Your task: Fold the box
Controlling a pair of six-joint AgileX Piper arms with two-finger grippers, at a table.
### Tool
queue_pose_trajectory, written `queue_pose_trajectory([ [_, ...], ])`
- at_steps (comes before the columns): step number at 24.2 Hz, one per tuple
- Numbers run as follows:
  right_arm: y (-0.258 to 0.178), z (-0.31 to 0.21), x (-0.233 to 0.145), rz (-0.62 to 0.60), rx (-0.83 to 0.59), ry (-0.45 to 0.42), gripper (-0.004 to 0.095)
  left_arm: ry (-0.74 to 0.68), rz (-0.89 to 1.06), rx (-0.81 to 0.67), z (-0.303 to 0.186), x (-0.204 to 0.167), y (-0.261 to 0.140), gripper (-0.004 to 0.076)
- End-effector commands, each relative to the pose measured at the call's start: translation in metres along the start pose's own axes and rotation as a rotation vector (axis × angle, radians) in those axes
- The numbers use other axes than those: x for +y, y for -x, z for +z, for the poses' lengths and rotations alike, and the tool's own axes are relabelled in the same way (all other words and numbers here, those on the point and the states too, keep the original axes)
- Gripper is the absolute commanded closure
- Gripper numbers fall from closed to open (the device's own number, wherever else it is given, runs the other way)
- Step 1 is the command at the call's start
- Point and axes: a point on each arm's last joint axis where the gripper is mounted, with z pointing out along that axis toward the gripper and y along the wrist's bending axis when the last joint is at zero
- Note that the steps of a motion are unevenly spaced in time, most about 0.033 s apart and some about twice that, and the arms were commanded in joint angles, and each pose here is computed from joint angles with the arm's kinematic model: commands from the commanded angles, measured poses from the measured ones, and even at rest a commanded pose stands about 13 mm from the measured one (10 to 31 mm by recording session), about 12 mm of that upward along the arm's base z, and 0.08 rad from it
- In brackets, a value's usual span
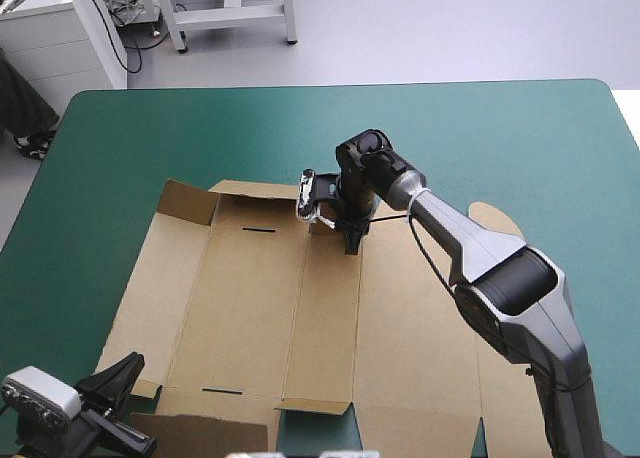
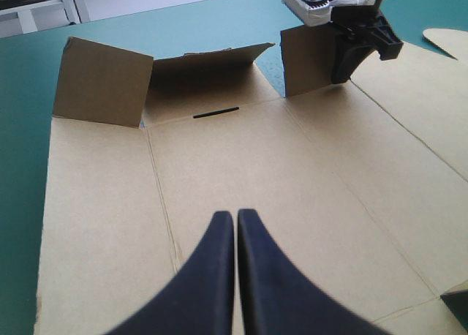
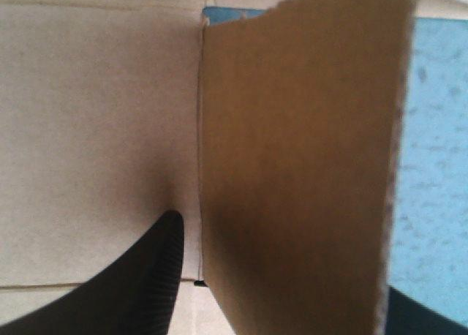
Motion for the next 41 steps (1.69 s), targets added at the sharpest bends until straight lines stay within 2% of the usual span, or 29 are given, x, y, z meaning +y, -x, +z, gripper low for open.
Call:
queue_pose_trajectory([
  [1, 0.001, -0.049, -0.005, 0.005, -0.04, -0.064, 0.0444, 0.004, -0.001, -0.115, -0.003, 0.0, 0.011, 0.0731],
  [9, 0.011, -0.112, -0.021, 0.16, -0.179, -0.233, 0.0444, 0.005, 0.0, -0.115, -0.003, 0.0, 0.011, 0.0731],
  [13, 0.0, -0.17, -0.016, 0.303, -0.252, -0.352, 0.0445, 0.005, 0.0, -0.115, -0.003, 0.0, 0.011, 0.0731],
  [15, -0.011, -0.208, -0.007, 0.43, -0.306, -0.419, 0.0459, 0.005, 0.0, -0.115, -0.003, 0.0, 0.011, 0.0731],
  [16, -0.02, -0.237, 0.003, 0.515, -0.364, -0.455, 0.0495, 0.005, 0.0, -0.115, -0.003, 0.0, 0.011, 0.0731],
  [17, -0.024, -0.252, 0.009, 0.54, -0.394, -0.473, 0.0518, 0.005, 0.0, -0.115, -0.003, 0.0, 0.011, 0.0731],
  [19, -0.039, -0.292, 0.027, 0.617, -0.483, -0.517, 0.0651, 0.005, 0.0, -0.115, -0.003, 0.0, 0.011, 0.0731],
  [20, -0.051, -0.317, 0.042, 0.644, -0.53, -0.549, 0.0775, 0.005, 0.0, -0.115, -0.003, 0.0, 0.011, 0.0731],
  [22, -0.07, -0.344, 0.068, 0.682, -0.582, -0.569, 0.093, 0.005, 0.0, -0.115, -0.003, 0.0, 0.011, 0.0731],
  [25, -0.103, -0.363, 0.111, 0.708, -0.597, -0.57, 0.0926, 0.005, 0.0, -0.115, -0.003, 0.0, 0.011, 0.0731],
  [31, -0.165, -0.334, 0.182, 0.865, -0.521, -0.579, 0.0926, 0.005, 0.0, -0.115, -0.003, 0.0, 0.011, 0.0731],
  [41, -0.219, -0.255, 0.257, 1.009, -0.621, -0.557, 0.0926, 0.005, 0.0, -0.115, -0.003, 0.0, 0.011, 0.0731],
])
